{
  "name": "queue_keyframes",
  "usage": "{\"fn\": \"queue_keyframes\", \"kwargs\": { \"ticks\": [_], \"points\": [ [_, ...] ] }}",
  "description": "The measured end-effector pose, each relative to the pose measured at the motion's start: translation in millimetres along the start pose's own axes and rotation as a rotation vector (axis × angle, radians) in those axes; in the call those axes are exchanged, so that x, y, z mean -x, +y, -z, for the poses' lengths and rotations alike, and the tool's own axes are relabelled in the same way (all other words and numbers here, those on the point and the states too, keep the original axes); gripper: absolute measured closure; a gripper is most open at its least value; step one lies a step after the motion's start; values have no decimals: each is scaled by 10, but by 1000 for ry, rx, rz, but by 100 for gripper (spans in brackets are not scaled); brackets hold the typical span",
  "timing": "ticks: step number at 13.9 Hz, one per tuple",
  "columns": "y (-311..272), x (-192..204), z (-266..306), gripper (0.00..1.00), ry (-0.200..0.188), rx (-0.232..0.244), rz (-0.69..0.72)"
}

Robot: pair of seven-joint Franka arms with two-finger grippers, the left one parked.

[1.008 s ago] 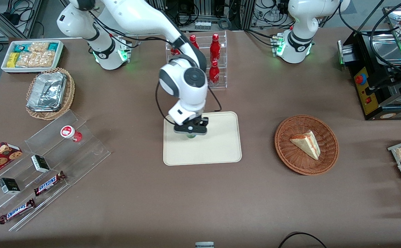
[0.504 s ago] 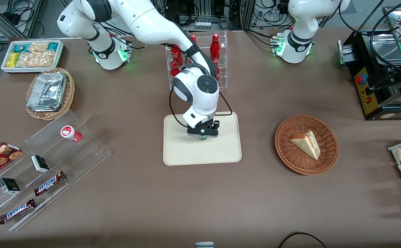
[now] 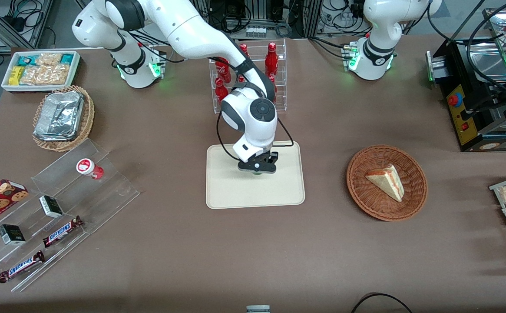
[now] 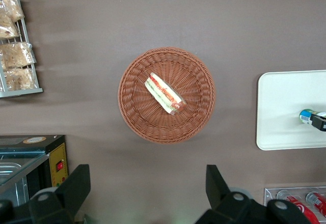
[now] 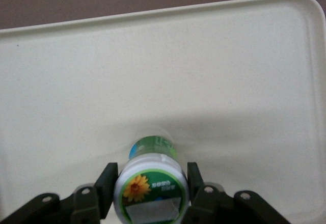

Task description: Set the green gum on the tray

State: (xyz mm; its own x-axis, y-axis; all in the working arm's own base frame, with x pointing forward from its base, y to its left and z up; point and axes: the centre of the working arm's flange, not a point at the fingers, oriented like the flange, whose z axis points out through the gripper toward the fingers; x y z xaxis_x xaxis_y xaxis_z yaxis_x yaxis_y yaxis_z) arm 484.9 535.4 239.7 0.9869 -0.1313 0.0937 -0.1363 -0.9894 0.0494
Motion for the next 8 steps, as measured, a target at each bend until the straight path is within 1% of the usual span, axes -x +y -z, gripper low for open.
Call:
{"fn": "queue_keyframes", "kwargs": {
  "ticks": [1,3,4,5,6,7,8],
  "points": [
    [5,-11,2,26,0,-1,-1],
    [10,-53,54,5,5,-9,-5],
    [14,-87,124,0,7,-16,-4],
    [47,-144,227,0,3,-17,1],
    [127,-241,379,0,-10,-13,16],
    [254,-371,583,0,-30,-10,32],
    [419,-511,833,0,-59,-14,43]
  ]
}}
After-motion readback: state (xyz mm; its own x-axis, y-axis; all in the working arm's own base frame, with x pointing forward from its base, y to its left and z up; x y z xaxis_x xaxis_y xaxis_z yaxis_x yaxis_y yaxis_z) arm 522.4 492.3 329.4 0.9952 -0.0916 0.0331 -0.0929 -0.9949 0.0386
